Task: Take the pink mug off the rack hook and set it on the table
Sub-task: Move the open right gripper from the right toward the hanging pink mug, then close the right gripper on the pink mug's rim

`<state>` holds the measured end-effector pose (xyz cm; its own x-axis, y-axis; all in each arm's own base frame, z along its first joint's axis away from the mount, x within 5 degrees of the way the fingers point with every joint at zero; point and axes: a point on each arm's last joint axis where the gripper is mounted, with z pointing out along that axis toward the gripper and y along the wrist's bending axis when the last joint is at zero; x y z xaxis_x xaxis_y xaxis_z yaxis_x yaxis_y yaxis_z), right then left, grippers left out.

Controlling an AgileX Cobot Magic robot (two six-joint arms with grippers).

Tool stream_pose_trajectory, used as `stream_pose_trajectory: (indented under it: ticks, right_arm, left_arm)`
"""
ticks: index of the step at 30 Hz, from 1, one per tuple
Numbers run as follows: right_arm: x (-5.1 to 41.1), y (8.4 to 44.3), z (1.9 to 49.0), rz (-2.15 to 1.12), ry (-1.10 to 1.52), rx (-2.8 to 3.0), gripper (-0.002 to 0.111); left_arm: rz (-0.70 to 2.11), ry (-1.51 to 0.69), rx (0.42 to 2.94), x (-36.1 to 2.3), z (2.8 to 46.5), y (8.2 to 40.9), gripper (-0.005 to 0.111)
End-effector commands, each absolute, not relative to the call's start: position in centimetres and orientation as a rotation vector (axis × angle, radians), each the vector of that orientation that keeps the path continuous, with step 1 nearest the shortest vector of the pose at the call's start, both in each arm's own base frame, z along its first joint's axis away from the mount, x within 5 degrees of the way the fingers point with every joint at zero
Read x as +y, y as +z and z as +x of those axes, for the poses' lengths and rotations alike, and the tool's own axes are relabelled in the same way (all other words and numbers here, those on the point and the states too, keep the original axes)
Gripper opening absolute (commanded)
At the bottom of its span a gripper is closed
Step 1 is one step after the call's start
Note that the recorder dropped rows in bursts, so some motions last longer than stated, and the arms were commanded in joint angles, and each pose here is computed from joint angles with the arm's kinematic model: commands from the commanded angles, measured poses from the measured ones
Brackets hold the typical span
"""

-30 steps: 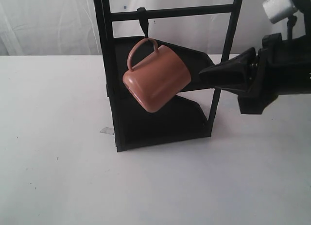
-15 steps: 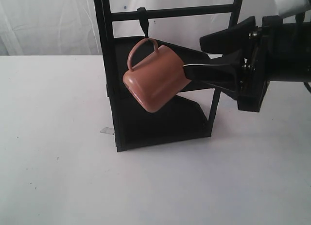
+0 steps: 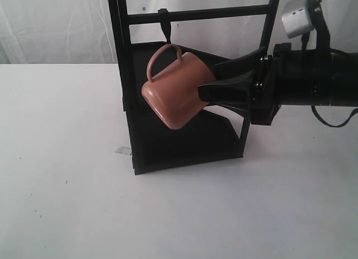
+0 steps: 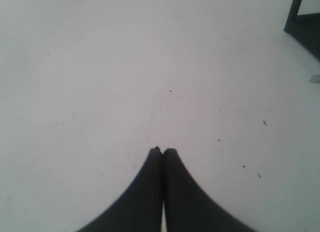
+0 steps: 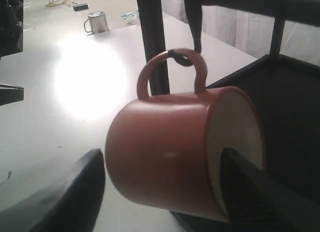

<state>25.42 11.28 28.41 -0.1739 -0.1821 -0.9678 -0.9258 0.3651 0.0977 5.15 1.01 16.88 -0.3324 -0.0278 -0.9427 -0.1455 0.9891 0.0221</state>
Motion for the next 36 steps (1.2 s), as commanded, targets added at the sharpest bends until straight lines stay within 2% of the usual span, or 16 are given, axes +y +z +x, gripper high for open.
stream_pose_trajectory:
  ticks: [1,25,36]
  right_arm:
    - [11.5,28.2,25.7,-1.017,0.974,1.569,0.061]
    - [14.2,27.4,24.8,-1.096,1.105,1.522,0.061]
    - [14.1,27.2,25.1,-1.112,1.042,1.517,0.044]
  left_arm:
    - [-0.124,0.112,1.904,1.0,5.2,16.9,0.0]
    - [-0.124,0.112,1.904,1.0,5.2,16.9,0.0]
    - [-0.124,0.112,1.904,1.0,5.2,16.9,0.0]
